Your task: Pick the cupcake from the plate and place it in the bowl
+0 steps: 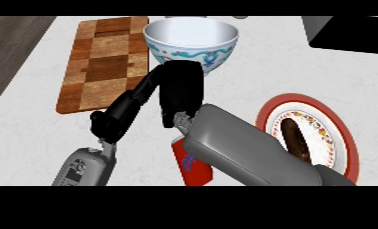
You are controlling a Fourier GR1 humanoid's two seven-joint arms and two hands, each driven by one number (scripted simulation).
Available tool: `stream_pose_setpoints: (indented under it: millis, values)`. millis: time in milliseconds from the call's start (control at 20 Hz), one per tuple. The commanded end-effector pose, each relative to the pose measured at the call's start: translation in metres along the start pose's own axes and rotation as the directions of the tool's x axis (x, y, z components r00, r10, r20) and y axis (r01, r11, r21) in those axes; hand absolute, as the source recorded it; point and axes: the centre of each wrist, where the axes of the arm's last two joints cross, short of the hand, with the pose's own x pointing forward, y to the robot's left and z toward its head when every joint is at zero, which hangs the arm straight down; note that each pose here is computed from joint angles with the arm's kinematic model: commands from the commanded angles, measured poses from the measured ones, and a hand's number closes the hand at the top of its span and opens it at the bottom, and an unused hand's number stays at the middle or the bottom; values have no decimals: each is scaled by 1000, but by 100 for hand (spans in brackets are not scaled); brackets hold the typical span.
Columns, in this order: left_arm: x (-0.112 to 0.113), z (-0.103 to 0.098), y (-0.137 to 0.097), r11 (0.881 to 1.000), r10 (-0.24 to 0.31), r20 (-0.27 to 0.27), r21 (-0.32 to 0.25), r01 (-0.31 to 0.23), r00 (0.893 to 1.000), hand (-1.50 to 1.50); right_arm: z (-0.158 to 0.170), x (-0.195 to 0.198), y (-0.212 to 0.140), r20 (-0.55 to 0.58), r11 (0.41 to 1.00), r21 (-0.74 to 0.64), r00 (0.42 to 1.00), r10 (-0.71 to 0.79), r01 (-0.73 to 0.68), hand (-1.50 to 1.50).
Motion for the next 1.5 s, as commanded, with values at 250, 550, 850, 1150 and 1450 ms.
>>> stream_pose_setpoints:
  millis: [250, 550, 850, 1150, 1450]
  values:
    - [-5, 3, 0, 1000, 6, -20, 19, -6, 1000, 0, 2, 36, -61, -18, 883, -370, 948, -318, 289, 150]
    - [-7, 14, 5, 999, 6, -16, 39, -5, 1000, 0, -28, 34, -75, -111, 869, -416, 934, -340, 267, 150]
    - [-20, 16, 18, 995, -12, -22, 96, 14, 1000, 0, -56, 25, -60, -193, 880, -464, 957, -218, 107, 150]
    - [-3, 25, 19, 995, -2, -6, 101, 2, 1000, 0, -83, -1, -33, -241, 859, -512, 957, -161, 16, 150]
    - [-3, 31, 20, 997, -9, -16, 82, 11, 1000, 0, -112, -56, -9, -378, 970, -203, 903, -204, 134, 150]
